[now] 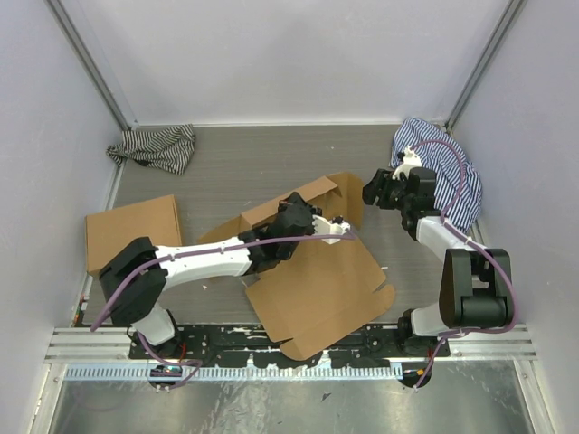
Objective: Fold the paper box
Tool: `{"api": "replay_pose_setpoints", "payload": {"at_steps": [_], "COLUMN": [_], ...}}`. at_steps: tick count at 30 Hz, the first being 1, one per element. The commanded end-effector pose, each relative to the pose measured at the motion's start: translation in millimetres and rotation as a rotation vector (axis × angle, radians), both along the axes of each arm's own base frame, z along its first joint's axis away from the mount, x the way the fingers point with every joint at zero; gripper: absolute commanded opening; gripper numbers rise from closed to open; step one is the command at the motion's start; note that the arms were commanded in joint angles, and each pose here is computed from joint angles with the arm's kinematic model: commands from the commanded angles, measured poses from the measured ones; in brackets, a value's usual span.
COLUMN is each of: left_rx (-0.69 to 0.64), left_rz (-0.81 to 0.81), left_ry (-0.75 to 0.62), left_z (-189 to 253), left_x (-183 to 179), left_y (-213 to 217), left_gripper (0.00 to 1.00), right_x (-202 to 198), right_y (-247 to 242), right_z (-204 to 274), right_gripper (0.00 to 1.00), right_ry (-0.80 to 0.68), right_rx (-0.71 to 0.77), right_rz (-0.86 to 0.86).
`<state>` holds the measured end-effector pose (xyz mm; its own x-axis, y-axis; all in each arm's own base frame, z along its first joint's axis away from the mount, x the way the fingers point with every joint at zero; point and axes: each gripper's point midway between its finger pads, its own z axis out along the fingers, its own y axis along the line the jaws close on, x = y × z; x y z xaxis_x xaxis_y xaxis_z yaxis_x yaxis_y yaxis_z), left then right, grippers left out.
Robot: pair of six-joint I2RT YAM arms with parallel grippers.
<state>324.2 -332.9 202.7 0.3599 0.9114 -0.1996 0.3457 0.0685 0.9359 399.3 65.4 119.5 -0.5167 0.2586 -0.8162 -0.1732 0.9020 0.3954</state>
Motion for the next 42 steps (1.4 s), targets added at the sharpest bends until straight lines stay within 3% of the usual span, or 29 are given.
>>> {"api": "replay_pose_setpoints", "payload": {"at_steps": [1, 15, 31, 42], "left_rx": [-0.008, -0.055, -0.077, -0.087], "left_rz": [0.039, 0.023, 0.043, 0.064], "left_ry": [-0.004, 0.009, 0.038, 0.059], "left_z": [8, 7, 0, 1], "left_x": [7, 0, -3, -5], "left_y": [-1, 4, 10, 14], "left_gripper": [0.0, 0.0, 0.0, 0.0], "right_x": [6, -17, -25, -15], "right_y": [13, 50, 74, 65], "right_z": [27, 29, 19, 21], "right_gripper": [0.65, 0.61, 0.73, 0.77], "right_ry": [-0.086, -0.105, -0.187, -0.198], "right_rx": [0.03, 0.065, 0.064, 0.058], "right_rz": [0.089, 0.31, 0.48, 0.511]}}
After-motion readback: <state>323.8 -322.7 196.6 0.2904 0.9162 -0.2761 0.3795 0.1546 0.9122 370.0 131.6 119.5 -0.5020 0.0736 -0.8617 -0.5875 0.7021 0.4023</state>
